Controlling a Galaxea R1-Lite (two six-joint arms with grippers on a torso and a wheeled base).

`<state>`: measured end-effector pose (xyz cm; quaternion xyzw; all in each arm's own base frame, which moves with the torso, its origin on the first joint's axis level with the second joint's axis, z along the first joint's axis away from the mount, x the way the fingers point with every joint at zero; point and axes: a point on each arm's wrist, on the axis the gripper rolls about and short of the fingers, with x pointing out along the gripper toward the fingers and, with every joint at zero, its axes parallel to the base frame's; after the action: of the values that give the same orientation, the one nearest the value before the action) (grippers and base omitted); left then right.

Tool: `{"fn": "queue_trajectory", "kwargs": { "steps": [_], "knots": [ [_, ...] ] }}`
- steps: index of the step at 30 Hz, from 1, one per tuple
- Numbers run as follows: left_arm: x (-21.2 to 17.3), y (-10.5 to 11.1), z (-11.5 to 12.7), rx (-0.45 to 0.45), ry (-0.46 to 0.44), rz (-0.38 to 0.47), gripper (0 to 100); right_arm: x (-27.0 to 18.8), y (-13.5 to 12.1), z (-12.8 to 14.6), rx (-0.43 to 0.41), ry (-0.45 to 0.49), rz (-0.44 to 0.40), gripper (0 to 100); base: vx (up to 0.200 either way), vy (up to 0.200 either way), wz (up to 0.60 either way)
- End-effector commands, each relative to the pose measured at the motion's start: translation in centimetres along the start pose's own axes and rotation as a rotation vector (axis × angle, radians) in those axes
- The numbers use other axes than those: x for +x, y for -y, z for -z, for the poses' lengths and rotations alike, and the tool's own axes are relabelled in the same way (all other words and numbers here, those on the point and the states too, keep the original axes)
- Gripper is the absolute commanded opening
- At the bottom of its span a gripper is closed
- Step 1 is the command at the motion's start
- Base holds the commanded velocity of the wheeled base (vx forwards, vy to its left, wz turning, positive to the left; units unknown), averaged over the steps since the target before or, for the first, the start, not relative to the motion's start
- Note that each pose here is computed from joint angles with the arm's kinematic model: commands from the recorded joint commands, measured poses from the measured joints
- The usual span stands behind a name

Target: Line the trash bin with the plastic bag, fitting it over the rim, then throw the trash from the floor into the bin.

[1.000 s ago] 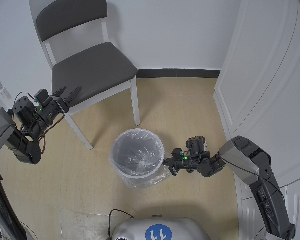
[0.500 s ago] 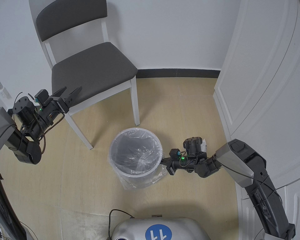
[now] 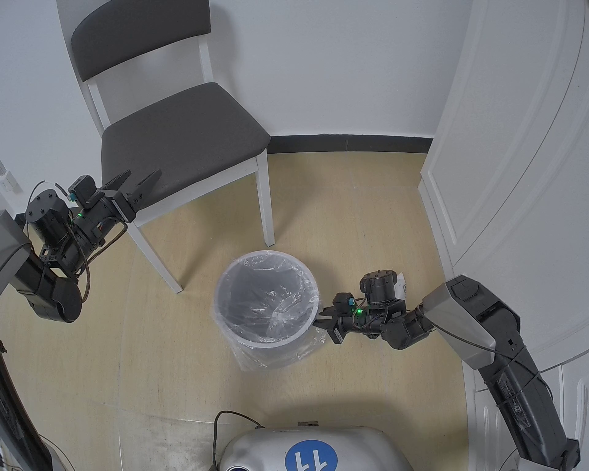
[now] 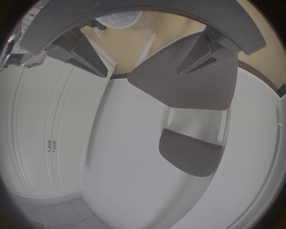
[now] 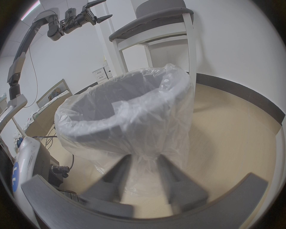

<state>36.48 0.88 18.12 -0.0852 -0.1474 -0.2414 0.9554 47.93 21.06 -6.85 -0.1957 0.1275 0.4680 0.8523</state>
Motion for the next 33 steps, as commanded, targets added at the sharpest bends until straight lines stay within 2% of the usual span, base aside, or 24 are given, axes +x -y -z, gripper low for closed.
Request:
{"fn": "queue_trajectory", "kwargs": {
  "steps": [1,6,11,19,25,33],
  "knots": [
    [0.0,-0.1,0.0,0.0,-0.001,-0.001,100,-0.2,0.1,-0.3,-0.001,0.005,0.002,100,0.0,0.0,0.0],
    [0.0,-0.1,0.1,0.0,-0.001,-0.001,100,-1.6,0.2,-1.0,0.007,-0.001,-0.001,100,0.0,0.0,0.0],
    [0.0,-0.1,0.2,-0.002,-0.003,-0.002,100,-3.6,0.2,-0.8,0.026,-0.024,-0.03,100,0.0,0.0,0.0],
    [0.0,-0.2,0.3,0.001,-0.005,-0.004,100,-5.0,0.8,0.0,0.032,-0.057,-0.019,100,0.0,0.0,0.0],
    [0.0,-0.1,0.3,0.001,-0.003,-0.002,100,-3.7,2.1,2.3,0.055,-0.074,0.039,100,0.0,0.0,0.0],
    [0.0,-0.2,0.4,0.001,-0.005,-0.003,100,-1.2,1.8,2.0,0.102,-0.048,0.05,100,0.0,0.0,0.0]
  ]
}}
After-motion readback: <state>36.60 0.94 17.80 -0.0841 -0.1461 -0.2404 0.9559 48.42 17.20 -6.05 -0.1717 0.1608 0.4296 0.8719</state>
